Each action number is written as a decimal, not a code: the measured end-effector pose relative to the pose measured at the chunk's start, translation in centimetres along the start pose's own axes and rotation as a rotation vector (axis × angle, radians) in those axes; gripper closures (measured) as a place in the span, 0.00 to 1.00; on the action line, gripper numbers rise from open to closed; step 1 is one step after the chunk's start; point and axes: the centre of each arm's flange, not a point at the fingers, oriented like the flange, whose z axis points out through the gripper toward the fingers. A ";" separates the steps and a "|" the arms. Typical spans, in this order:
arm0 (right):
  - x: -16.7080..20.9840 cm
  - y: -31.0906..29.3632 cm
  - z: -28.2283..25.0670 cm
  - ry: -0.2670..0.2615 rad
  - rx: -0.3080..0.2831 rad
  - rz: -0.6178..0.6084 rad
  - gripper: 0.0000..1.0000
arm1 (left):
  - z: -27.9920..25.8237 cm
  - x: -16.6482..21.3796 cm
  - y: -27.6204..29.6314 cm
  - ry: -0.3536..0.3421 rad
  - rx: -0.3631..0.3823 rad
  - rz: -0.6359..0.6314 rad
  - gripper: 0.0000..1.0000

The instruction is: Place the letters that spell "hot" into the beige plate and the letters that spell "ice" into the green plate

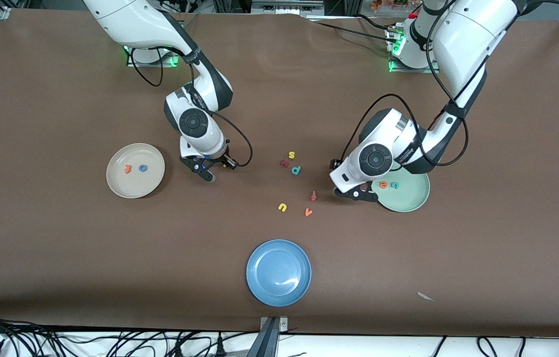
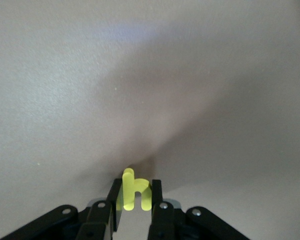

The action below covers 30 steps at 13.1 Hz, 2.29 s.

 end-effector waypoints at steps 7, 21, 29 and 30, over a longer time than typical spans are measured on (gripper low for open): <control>10.8 4.7 -9.8 -0.067 -0.213 -0.245 0.74 | 3.8 -0.9 3.3 0.016 0.024 0.118 0.09; 18.9 16.5 -2.8 -0.164 -0.185 -0.490 0.74 | 6.3 -1.0 4.0 0.061 0.105 0.318 0.90; 19.0 16.2 -1.3 -0.179 -0.154 -0.508 0.45 | -0.2 -0.4 -2.5 -0.002 0.169 0.338 0.90; 19.3 16.0 -2.0 -0.170 -0.146 -0.507 0.33 | -0.7 0.0 -4.7 -0.005 0.164 0.348 0.90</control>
